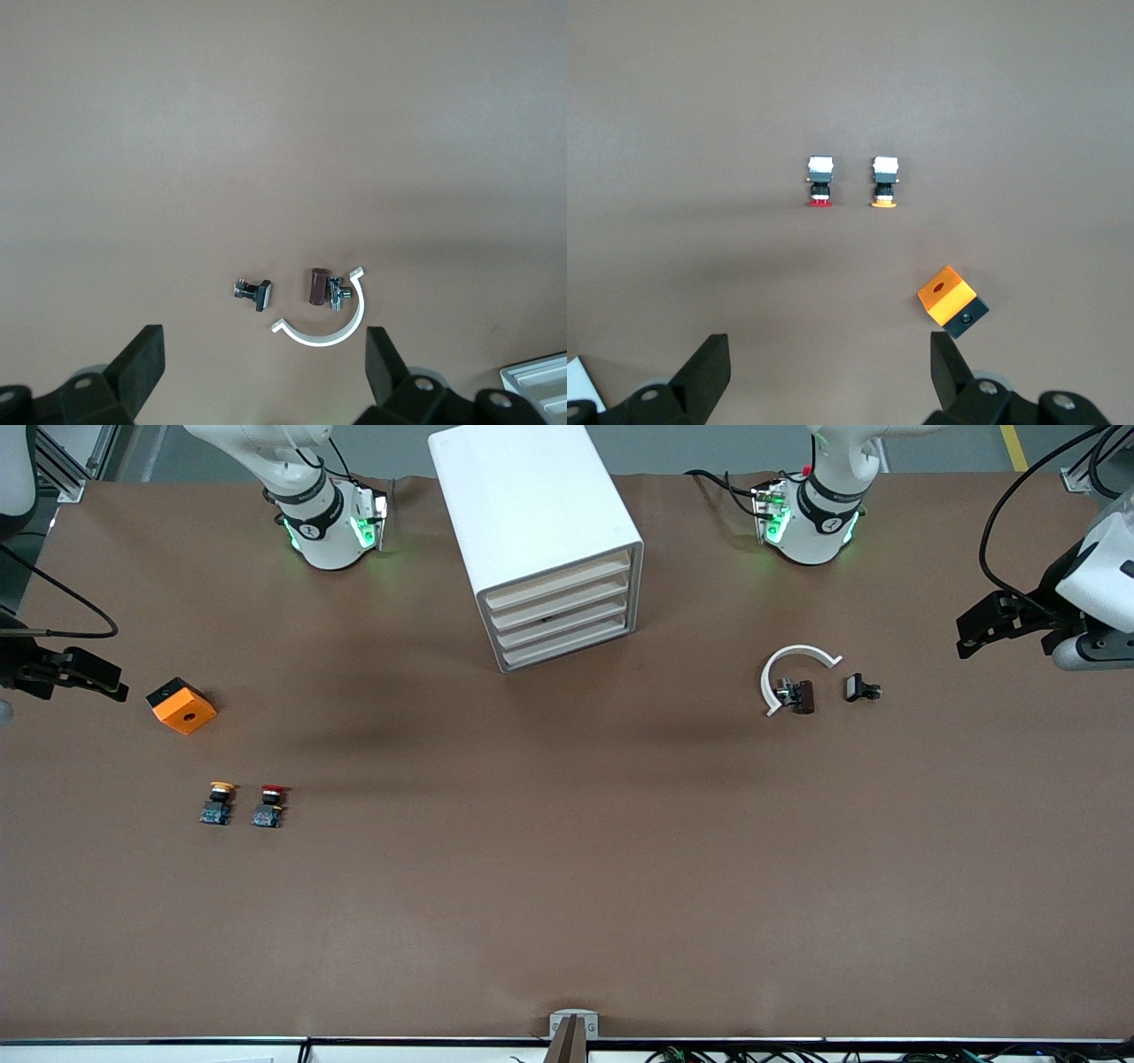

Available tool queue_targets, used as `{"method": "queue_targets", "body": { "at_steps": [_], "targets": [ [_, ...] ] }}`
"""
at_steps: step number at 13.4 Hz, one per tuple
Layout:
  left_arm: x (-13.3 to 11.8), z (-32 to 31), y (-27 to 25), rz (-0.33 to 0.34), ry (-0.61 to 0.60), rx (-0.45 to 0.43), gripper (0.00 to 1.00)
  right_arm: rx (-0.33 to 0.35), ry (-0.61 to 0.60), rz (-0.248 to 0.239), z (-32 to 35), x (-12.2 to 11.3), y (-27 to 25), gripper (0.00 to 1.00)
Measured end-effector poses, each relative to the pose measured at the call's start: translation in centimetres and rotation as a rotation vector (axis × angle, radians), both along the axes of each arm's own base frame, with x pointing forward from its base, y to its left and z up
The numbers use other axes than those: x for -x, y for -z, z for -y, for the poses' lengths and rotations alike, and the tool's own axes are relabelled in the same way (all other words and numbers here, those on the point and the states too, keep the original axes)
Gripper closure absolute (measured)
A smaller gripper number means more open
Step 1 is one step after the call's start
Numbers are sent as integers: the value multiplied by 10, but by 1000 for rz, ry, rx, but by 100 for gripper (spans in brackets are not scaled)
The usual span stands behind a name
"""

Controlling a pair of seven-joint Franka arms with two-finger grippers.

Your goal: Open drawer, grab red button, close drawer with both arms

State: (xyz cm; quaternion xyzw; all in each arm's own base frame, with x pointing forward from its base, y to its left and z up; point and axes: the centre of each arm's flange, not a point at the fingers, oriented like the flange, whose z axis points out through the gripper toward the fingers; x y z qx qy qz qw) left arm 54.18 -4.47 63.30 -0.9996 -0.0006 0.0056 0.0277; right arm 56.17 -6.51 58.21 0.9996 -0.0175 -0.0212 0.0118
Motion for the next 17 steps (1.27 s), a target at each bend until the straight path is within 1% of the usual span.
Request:
{"method": "queue_targets", "body": {
  "at_steps": [2,5,7,9,14,15,17],
  "targets": [
    [0,0,0,0,-1,0,0,-2,-1,-15,-1,3,-11,0],
    [0,0,-4,8,-1,1,0,0,-8,3,-6,4,-30,0],
    [0,1,-8,16,1,1,0,0,-4,1,-5,9,-53,0],
    [0,1,-11,24,2,2,0,-2,-3,13,-6,13,-72,0],
    [0,1,-13,27,2,3,0,-6,-1,3,-6,15,-74,0],
    [0,1,-13,26,2,2,0,-8,1,-10,-6,17,-74,0],
    [1,1,-12,18,2,2,0,-14,13,-65,-2,26,-72,0]
  ]
}}
